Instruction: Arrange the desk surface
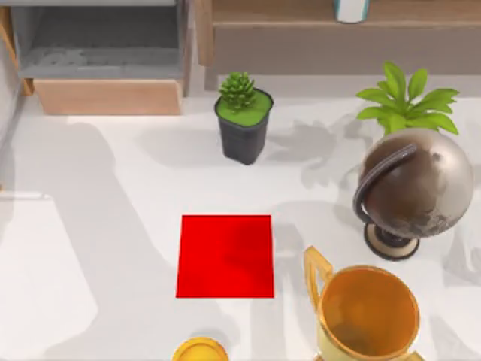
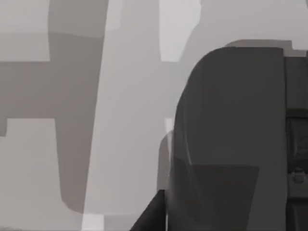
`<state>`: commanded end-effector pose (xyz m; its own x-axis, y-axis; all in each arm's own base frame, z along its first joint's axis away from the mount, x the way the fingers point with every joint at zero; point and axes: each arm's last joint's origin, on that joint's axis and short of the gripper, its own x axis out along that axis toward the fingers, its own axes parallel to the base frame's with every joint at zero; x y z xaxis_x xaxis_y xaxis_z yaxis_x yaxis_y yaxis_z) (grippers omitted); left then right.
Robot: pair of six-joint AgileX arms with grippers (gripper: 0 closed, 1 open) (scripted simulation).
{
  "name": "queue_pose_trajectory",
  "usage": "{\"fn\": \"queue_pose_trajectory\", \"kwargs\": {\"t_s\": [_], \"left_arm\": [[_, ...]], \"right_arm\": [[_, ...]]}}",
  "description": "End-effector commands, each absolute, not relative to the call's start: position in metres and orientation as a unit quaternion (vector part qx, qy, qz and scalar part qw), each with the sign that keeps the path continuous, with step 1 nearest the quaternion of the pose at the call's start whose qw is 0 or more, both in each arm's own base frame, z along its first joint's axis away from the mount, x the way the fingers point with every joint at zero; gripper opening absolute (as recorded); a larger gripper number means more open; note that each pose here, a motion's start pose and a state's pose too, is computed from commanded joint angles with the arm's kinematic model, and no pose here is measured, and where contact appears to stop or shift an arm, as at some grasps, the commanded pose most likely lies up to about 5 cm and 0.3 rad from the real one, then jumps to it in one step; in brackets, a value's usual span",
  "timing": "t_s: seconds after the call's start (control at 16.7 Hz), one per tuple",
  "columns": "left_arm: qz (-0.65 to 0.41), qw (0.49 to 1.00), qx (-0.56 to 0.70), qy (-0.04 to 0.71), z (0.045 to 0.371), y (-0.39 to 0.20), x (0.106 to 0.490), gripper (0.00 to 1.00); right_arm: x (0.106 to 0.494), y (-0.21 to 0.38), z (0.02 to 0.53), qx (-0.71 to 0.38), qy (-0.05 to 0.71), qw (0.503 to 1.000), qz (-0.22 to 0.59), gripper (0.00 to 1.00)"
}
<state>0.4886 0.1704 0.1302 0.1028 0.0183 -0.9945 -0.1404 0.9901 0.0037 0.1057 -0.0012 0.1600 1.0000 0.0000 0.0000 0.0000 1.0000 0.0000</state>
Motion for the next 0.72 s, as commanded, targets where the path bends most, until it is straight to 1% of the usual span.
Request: {"fn": "queue_pose_trajectory", "kwargs": {"t_s": [0.3, 0.36, 0.54, 0.72], "left_arm": [[0.054, 0.742, -0.045, 0.666, 0.132, 0.171, 0.488, 0.0], [0.057, 0.744, -0.047, 0.664, 0.137, 0.172, 0.487, 0.0], [0.079, 0.755, -0.061, 0.649, 0.165, 0.173, 0.481, 0.0], [0.106, 0.776, -0.074, 0.618, 0.21, 0.161, 0.472, 0.0]], "right_arm": [[0.106, -0.001, 0.16, 0.0, 0.0, 1.0, 0.0, 1.0], [0.106, -0.001, 0.16, 0.0, 0.0, 1.0, 0.0, 1.0], [0.106, -0.001, 0.16, 0.0, 0.0, 1.0, 0.0, 1.0], [0.106, -0.001, 0.16, 0.0, 0.0, 1.0, 0.0, 1.0]]}}
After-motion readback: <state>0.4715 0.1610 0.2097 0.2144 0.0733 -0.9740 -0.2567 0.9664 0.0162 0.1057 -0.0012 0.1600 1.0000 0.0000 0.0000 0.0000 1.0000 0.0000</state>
